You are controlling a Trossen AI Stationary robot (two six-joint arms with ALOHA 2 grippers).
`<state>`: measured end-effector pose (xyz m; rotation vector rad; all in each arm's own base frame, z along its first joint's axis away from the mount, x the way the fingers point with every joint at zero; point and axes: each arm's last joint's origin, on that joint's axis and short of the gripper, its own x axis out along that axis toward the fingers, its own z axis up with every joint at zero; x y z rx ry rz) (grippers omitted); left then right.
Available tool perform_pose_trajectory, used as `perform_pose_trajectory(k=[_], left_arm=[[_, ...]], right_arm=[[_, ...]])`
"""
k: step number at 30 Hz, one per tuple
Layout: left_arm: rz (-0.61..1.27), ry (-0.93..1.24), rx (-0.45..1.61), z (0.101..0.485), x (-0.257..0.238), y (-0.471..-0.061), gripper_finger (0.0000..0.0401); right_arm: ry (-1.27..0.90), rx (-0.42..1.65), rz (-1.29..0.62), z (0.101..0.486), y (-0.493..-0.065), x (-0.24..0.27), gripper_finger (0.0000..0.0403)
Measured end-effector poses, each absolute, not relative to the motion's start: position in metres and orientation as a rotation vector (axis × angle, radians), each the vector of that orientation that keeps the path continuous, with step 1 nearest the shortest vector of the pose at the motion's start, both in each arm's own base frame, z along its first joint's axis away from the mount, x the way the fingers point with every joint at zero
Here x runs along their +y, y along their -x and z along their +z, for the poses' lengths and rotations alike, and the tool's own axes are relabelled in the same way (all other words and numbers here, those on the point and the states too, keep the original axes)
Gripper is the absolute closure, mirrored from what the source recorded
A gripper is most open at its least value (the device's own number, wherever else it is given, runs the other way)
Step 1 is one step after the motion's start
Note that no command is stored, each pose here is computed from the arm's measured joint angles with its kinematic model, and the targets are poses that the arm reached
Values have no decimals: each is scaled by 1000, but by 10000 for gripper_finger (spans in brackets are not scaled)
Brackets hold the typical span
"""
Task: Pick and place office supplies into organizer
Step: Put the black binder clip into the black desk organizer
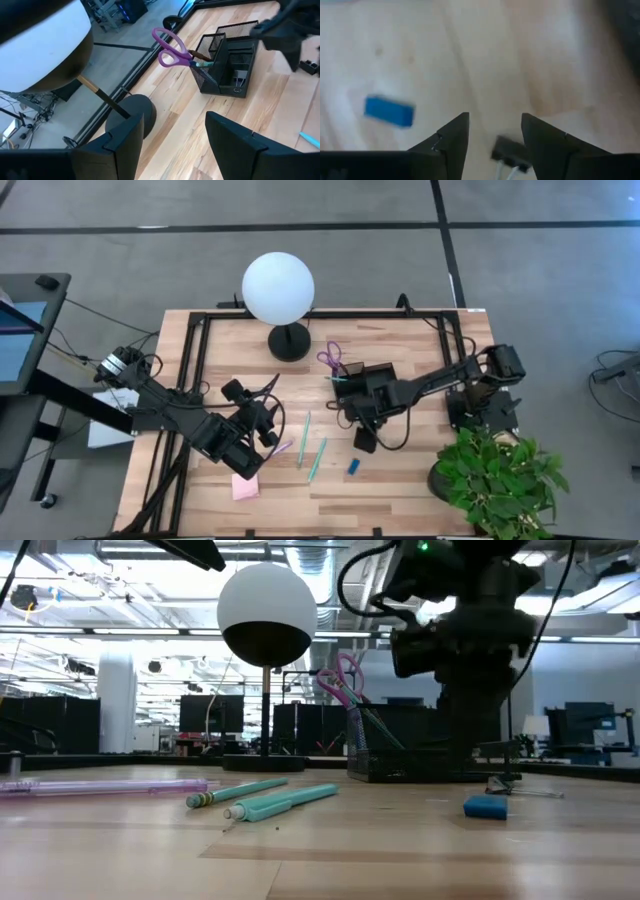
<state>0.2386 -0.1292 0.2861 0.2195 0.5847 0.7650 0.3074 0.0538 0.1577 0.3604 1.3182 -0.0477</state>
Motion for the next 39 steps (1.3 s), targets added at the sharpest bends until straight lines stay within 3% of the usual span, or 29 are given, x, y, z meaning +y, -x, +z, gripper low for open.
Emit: perform_pose_trajectory(k=[5,11,17,29,39], left_arm=[[765,-221,586,286,-129,-239,191],[763,-220,588,286,-129,-239,191],[764,-222,587,286,-129,-239,191],[764,-222,587,286,-129,-239,191],[764,-223,587,286,-129,-239,191]], right_arm=[[-523,1326,-230,157,-307,41,227],[-526,1528,-354,154,-286,37,245],[-523,1501,-329,154,-289,41,250],[-533,1449,-294,155,-294,42,184],[-501,1426,-277,155,-294,61,178]])
